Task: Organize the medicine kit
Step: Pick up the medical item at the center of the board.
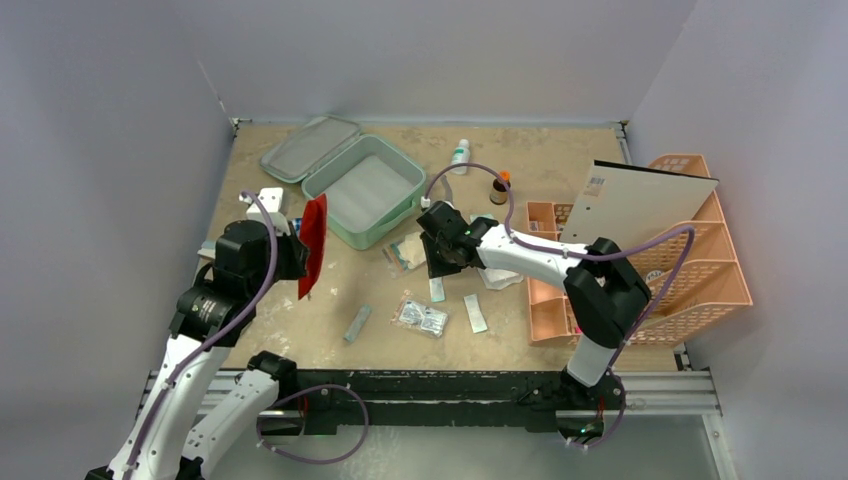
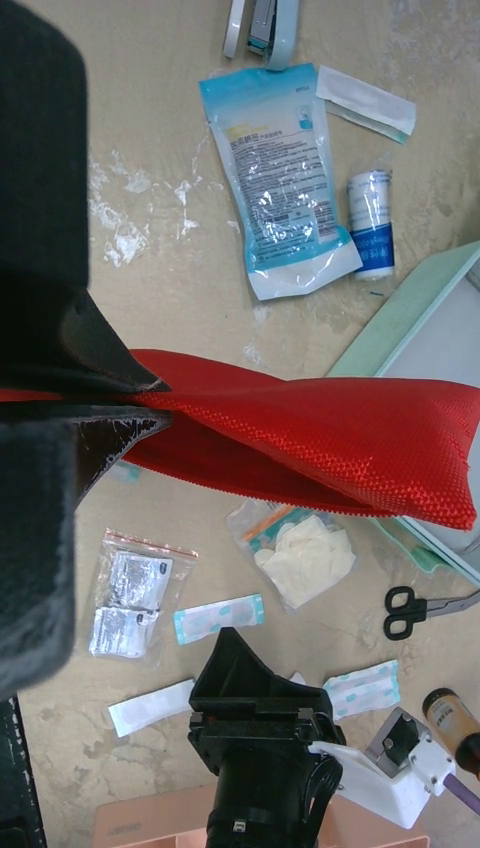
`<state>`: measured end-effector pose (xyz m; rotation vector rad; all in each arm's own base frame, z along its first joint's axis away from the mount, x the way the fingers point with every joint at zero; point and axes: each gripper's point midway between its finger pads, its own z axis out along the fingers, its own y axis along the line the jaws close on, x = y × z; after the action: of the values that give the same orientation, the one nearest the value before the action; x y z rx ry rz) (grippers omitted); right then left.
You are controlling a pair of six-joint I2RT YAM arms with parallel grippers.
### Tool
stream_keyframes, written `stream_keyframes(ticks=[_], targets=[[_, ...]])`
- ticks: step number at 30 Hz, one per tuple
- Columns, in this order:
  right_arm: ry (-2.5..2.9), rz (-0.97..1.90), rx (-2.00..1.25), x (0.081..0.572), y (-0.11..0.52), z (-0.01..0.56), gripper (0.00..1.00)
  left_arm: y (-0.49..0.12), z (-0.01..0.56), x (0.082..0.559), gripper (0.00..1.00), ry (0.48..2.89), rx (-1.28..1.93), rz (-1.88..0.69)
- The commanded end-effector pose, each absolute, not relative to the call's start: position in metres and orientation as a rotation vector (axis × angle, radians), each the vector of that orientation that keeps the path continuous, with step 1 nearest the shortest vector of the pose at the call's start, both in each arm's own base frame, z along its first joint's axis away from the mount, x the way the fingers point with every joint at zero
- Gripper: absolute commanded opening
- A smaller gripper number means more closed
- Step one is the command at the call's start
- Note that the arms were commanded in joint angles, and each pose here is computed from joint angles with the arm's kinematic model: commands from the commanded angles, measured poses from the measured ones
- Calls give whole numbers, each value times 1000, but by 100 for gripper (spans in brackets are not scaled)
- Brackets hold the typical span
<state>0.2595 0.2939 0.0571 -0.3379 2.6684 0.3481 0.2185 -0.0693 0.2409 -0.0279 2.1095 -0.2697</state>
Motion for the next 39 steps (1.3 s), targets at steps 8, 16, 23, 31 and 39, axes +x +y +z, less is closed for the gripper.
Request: stream_keyframes(ticks=[8, 16, 23, 31, 39], targets=[[2666, 324, -328, 259, 288, 58, 27, -75, 248, 224, 0, 2070, 13, -294], [2729, 265, -330, 252, 280, 32, 27, -77, 249, 222, 0, 2062, 21, -308], [2752, 286, -320, 248, 283, 19, 27, -78, 248, 224, 0, 2063, 27, -313], [2756, 263, -336, 248, 280, 14, 17, -80, 247, 224, 0, 2068, 31, -321], [2657, 356, -334, 257, 290, 64, 0, -85, 245, 227, 0, 2082, 9, -349]])
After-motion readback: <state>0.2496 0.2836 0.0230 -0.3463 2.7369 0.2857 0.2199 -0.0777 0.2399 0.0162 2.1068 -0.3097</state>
